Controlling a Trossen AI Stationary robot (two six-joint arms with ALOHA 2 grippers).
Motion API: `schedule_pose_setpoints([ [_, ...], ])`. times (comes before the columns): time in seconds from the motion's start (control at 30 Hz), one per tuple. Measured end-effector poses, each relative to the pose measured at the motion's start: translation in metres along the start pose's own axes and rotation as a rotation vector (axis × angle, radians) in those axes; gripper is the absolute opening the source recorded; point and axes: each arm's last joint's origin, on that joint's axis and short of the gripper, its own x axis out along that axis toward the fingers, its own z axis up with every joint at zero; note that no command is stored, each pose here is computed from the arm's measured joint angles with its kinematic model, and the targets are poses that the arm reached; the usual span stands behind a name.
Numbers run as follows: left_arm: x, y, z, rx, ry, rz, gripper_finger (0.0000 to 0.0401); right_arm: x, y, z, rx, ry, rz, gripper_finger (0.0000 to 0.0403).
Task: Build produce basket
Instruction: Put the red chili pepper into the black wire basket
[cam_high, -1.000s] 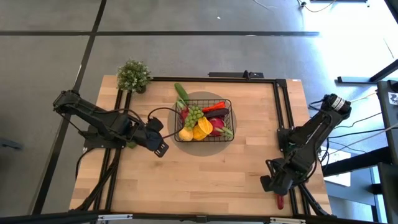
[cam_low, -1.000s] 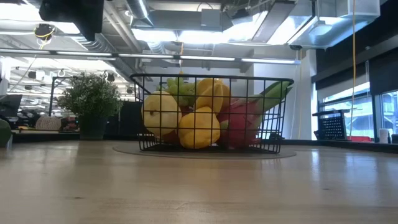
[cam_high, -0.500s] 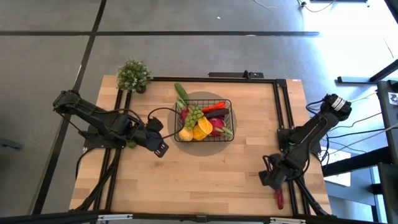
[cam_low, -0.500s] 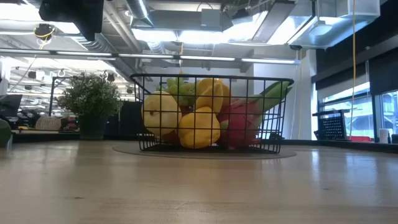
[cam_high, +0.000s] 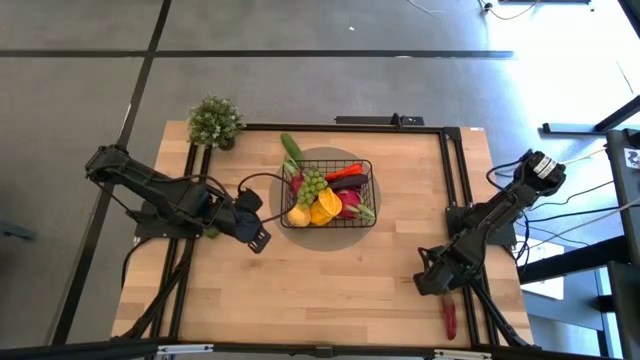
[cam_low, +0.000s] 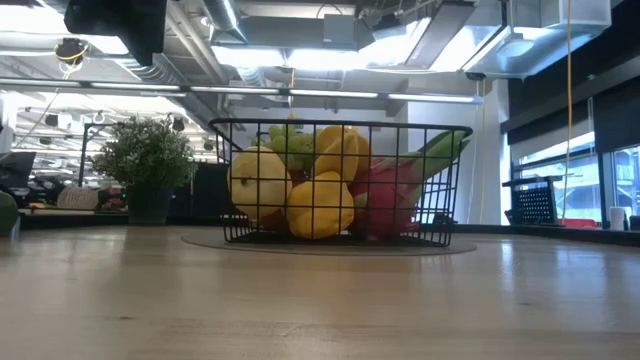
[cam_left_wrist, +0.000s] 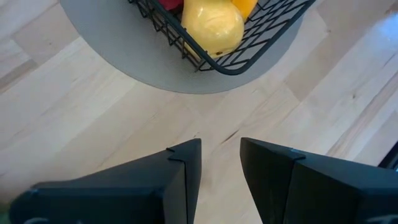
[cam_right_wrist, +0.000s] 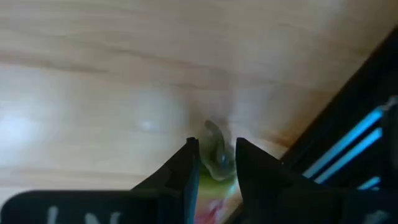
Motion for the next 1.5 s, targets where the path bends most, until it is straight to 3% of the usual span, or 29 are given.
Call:
schedule_pose_setpoints([
  [0.3,0.000,0.000,0.000,0.038,0.000,0.000,0.0099,0.003,-0.002,0.002,-0.028,0.015,-0.010,0.0089],
  [0.6,0.000,0.000,0.000,0.041,0.000,0.000,0.0099,0.003,-0.002,0.003,-0.036,0.004,-0.010,0.0007],
  [0.97,0.000,0.000,0.000,0.042,0.000,0.000,0.0099,-0.001,0.003,0.006,-0.128,-0.066,0.054,0.0002],
  [1.27,0.000,0.000,0.000,0.041,0.000,0.000,0.0099,-0.031,0.025,0.005,-0.184,-0.227,0.145,0.0000],
  [1.5,0.000,0.000,0.000,0.042,0.000,0.000,0.0099,-0.079,0.037,0.001,-0.215,-0.384,0.101,0.0000],
])
